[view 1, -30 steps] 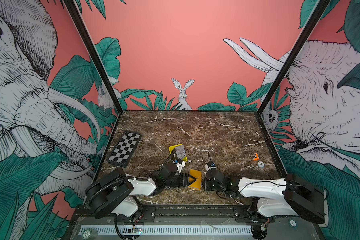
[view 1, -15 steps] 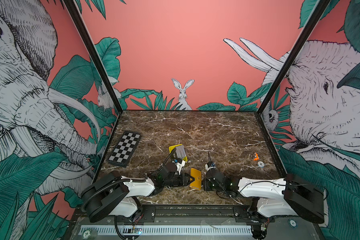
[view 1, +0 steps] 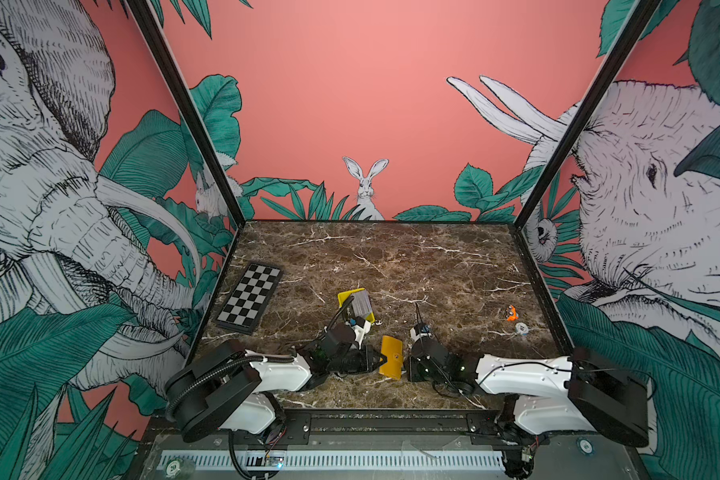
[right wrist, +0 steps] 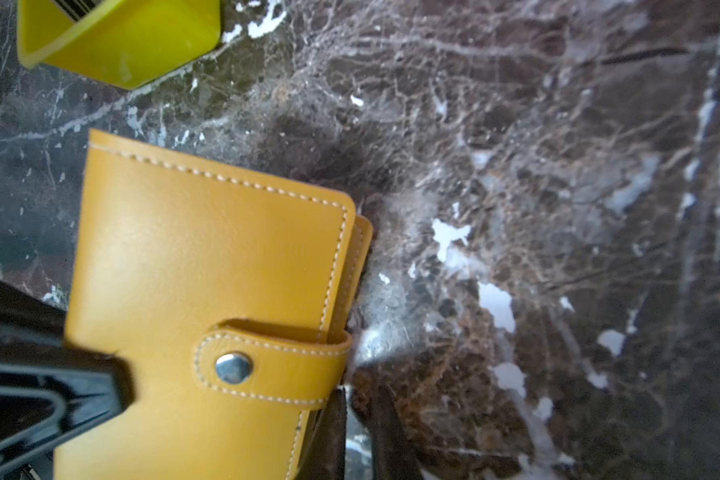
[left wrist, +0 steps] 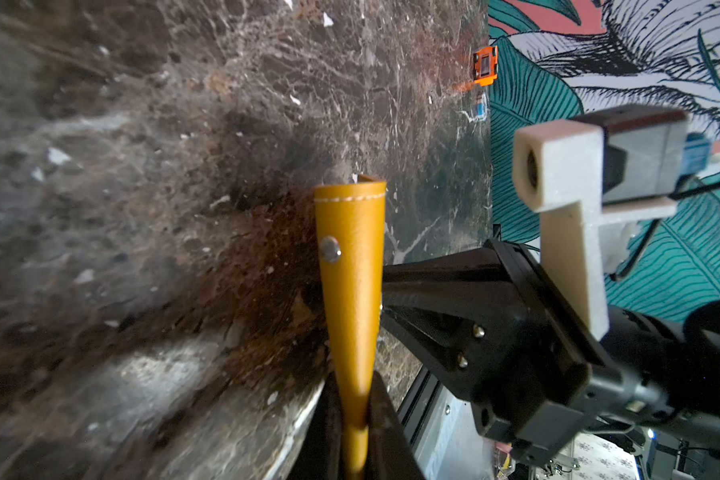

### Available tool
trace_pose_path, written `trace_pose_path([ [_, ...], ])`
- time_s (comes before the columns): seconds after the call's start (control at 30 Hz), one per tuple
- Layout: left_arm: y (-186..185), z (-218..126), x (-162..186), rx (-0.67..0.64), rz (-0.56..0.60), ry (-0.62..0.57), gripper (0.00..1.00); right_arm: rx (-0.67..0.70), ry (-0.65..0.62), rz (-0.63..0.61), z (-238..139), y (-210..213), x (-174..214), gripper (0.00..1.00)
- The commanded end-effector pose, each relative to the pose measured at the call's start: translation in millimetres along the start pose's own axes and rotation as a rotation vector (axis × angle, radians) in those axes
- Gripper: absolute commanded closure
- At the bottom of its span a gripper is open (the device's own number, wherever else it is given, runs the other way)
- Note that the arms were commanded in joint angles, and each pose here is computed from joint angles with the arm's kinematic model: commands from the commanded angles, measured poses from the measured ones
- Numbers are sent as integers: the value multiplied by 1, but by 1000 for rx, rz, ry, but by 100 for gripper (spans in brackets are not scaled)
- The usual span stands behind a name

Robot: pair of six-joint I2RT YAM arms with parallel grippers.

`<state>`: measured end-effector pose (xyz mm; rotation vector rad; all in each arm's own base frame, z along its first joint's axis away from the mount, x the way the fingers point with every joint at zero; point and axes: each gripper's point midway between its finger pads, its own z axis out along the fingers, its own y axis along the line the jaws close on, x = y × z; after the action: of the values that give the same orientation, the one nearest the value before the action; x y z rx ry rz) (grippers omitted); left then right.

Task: Put the credit cards into the card holder

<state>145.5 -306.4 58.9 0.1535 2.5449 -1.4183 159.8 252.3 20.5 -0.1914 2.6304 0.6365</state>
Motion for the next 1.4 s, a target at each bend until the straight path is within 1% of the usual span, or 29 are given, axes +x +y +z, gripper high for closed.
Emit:
trace_pose_path([
  [0.0, -13, 0, -7, 25, 30, -19, 90, 48, 31, -19, -6, -10, 7, 84],
  [0.3, -22, -7, -13, -8, 103, -74, 92, -1, 16, -6, -32, 1, -1, 79],
  [0.47, -26, -12, -16, -81, 183, -129, 94, -55, 0, 24, -44, 13, -7, 77],
  [0.53, -24, -15, -17, -132, 208, -146, 94, -61, -7, 35, -48, 16, -11, 76],
  [0.7, -26, -17, -16, -207, 269, -168, 95, -68, -19, 20, -51, 31, -24, 70],
  [0.87, -25, -15, -15, -201, 269, -182, 95, -105, -49, 27, -50, 43, -35, 68],
  [1.1, -31, -11, -15, -175, 272, -185, 96, -130, -31, 11, -43, 57, -38, 62],
  [1.17, -32, -11, -14, -168, 275, -185, 96, -129, -30, 9, -40, 58, -39, 59],
  [1.37, -35, -8, -14, -150, 276, -187, 96, -127, -11, 3, -30, 62, -39, 58],
])
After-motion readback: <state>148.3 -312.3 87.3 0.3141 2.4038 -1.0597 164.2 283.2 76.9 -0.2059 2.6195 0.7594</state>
